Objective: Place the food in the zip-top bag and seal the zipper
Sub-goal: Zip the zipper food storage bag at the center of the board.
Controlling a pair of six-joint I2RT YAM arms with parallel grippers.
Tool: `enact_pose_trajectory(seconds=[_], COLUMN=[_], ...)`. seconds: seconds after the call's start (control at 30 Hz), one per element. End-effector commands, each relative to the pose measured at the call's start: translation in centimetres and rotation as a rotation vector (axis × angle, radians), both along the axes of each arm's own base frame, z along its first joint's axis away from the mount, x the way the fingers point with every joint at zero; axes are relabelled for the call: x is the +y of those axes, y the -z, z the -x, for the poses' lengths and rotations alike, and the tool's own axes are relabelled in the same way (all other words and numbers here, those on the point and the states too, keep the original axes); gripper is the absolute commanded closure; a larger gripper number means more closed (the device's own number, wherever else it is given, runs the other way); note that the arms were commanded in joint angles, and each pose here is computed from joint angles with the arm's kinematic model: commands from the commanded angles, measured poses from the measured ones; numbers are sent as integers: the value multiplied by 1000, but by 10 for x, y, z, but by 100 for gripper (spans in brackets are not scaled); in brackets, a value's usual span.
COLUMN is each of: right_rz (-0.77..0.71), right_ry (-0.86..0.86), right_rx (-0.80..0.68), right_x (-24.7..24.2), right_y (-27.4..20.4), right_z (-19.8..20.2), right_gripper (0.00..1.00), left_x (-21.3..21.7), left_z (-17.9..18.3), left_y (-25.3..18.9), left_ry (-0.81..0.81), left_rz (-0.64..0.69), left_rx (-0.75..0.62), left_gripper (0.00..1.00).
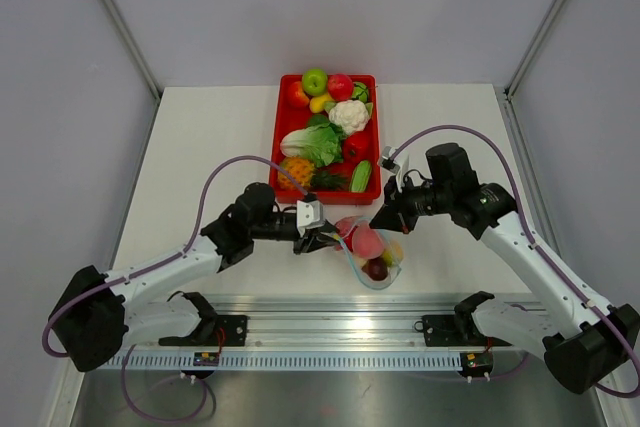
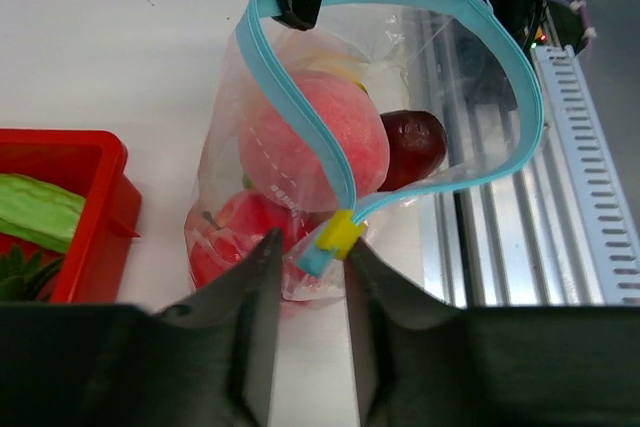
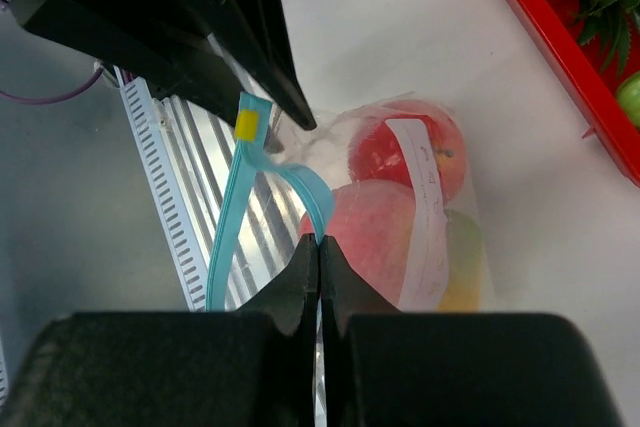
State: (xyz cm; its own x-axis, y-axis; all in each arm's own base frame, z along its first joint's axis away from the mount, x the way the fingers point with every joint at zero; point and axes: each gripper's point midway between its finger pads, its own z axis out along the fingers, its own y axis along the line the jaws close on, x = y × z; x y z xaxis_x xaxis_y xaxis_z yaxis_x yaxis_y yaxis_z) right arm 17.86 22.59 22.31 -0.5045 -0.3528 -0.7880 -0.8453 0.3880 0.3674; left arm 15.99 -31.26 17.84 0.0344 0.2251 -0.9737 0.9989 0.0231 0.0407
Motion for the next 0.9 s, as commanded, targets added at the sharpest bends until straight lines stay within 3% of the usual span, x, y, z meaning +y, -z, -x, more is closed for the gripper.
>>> enact_pose_trajectory(seconds=[0.0,0.03,0.07,0.3,0.33,0.37,0.47,0.7,0.87], right_rz=[-60,-61,-58,-27,-23,5,43,55,97], right_ry=[-25,-26,-23,14,20,41,58,67,6], right_rx=[-33,-33,-28,-23,-36,-33,-75,-193,-260], right_x=[7,7,7,1,0,-5,-13,-21,6], right_y=[-24,-25,-23,-21,-25,-23,-33,-80,-77], right_z=[2,2,2,-1,-1,-1,-3,-1,5], right_gripper=[100,100,100,100,87,82,78,74,72], left_x=[-9,-9,-9,-3,-3,-2,-3,-6,-8], left_z=[-6,-6,-7,-3,-3,-2,-3,-2,0], left_y=[-20,-22,-24,-41,-43,-42,-45,-50,-57], left_ry=[-11,-11,-20,-32,-32,-31,-31,-10,3], left_rz=[74,78,83,110,111,103,93,86,83], left_rx=[-80,-82,-90,-103,-105,-100,-95,-78,-72], left_gripper=[78,92,100,100,100,100,100,100,100])
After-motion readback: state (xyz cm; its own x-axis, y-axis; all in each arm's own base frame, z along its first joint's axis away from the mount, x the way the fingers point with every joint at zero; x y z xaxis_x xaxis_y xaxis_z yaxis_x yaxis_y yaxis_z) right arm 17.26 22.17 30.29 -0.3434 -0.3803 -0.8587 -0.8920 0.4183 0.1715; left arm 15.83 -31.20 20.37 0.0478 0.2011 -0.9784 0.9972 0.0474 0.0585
